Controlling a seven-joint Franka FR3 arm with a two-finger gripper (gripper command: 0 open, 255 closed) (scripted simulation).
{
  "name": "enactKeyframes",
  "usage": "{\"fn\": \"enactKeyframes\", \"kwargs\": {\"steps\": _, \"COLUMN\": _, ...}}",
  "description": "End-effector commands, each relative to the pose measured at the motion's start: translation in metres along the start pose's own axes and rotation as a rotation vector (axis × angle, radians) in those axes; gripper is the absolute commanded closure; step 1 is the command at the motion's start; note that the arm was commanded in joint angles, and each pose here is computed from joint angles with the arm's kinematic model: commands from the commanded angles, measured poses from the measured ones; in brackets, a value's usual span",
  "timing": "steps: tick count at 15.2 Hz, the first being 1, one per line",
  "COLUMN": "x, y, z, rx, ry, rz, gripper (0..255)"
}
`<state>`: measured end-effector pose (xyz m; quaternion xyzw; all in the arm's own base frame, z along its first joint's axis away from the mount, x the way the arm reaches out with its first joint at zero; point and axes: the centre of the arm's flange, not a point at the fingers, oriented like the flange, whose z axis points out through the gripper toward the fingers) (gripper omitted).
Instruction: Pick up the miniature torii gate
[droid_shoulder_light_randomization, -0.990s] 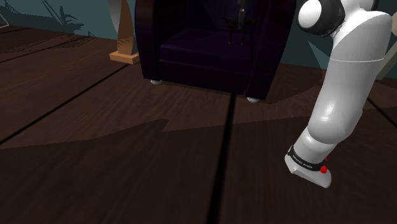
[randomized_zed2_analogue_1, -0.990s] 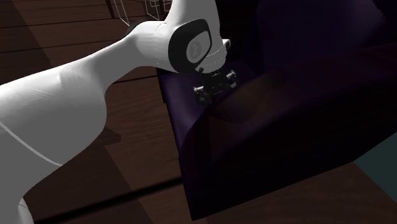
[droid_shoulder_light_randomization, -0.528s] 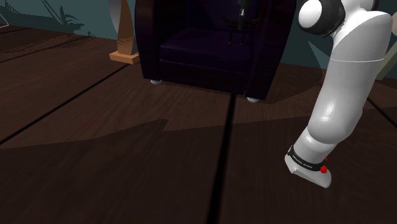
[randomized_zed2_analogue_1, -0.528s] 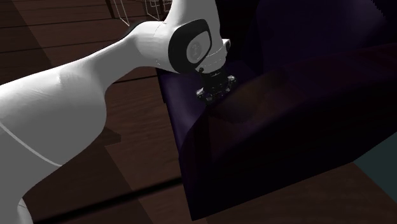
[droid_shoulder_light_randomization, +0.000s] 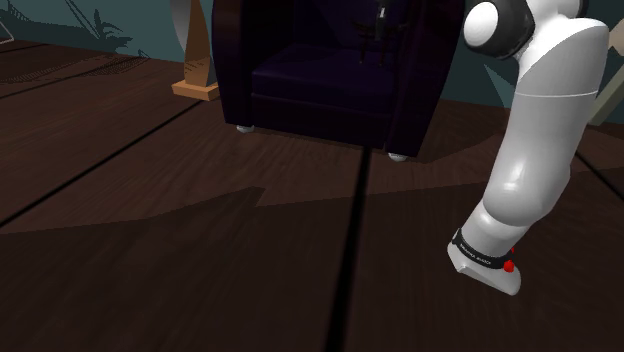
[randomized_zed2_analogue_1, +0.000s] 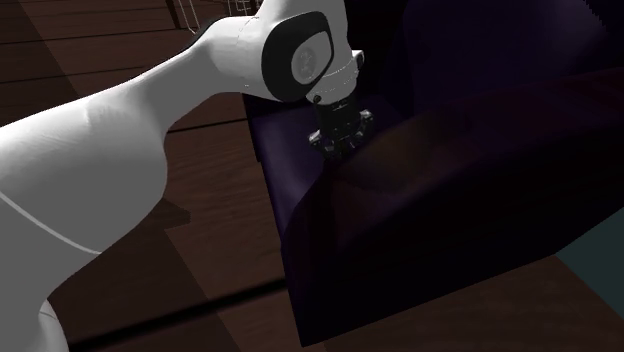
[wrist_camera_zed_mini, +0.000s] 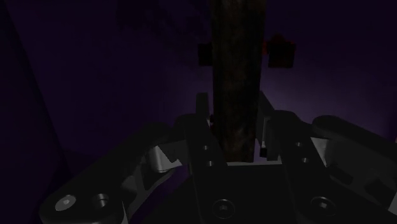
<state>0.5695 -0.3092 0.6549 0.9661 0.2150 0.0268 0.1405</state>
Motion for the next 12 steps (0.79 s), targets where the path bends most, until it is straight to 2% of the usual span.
{"fn": "enactKeyframes", "kwargs": {"steps": 1, "x": 0.0, "y": 0.003, "z": -0.01, "rx": 0.0, "ry": 0.0, "rz": 0.0, "gripper": 255}}
{"fn": "enactKeyframes", "kwargs": {"steps": 10, "x": -0.001, "y": 0.016, "z": -0.056, "rx": 0.0, "ry": 0.0, "rz": 0.0, "gripper": 255}}
{"fn": "enactKeyframes", "kwargs": {"steps": 12, "x": -0.001, "y": 0.017, "z": -0.057, "rx": 0.0, "ry": 0.0, "rz": 0.0, "gripper": 255}}
